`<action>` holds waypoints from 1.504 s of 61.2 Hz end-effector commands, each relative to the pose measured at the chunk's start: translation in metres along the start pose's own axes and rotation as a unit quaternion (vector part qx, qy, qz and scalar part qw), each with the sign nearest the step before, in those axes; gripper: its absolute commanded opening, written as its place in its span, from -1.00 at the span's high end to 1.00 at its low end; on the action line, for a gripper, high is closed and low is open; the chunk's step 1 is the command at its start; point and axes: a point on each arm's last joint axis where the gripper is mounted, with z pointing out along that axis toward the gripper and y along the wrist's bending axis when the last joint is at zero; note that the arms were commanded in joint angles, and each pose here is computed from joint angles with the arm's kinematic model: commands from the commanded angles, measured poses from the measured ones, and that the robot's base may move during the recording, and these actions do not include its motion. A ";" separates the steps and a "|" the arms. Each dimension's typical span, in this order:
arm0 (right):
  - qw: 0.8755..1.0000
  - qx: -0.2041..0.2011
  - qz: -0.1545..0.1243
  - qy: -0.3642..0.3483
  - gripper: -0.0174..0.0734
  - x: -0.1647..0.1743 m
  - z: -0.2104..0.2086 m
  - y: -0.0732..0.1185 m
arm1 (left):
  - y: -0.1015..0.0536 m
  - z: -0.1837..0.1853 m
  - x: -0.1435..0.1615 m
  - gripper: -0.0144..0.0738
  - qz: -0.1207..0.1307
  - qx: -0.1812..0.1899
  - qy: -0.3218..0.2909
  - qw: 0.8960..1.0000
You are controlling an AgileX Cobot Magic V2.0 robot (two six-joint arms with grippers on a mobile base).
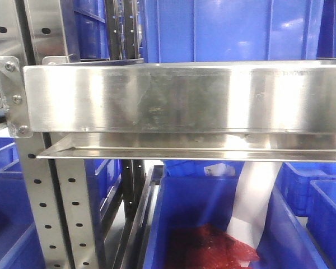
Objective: Grab orange capacitor from left shelf to right conveyor
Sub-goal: 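Retract the right arm holding the capacitor away from the shelf, then drive the base away from the shelf carrying the capacitor in the right gripper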
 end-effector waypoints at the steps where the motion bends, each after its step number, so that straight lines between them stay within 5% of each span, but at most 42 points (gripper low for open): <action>1: 0.998 0.002 -0.010 -0.061 0.31 -0.016 -0.007 0.000 | 0.000 -0.001 -0.010 0.96 -0.002 0.002 -0.051 0.999; 66: 0.998 0.002 -0.010 -0.062 0.31 -0.016 -0.008 0.000 | 0.000 -0.001 -0.010 0.96 -0.002 0.001 -0.052 0.999; 92: 0.998 0.001 -0.010 -0.062 0.31 -0.016 -0.008 0.000 | -0.003 -0.002 -0.010 0.96 -0.003 0.030 -0.050 0.998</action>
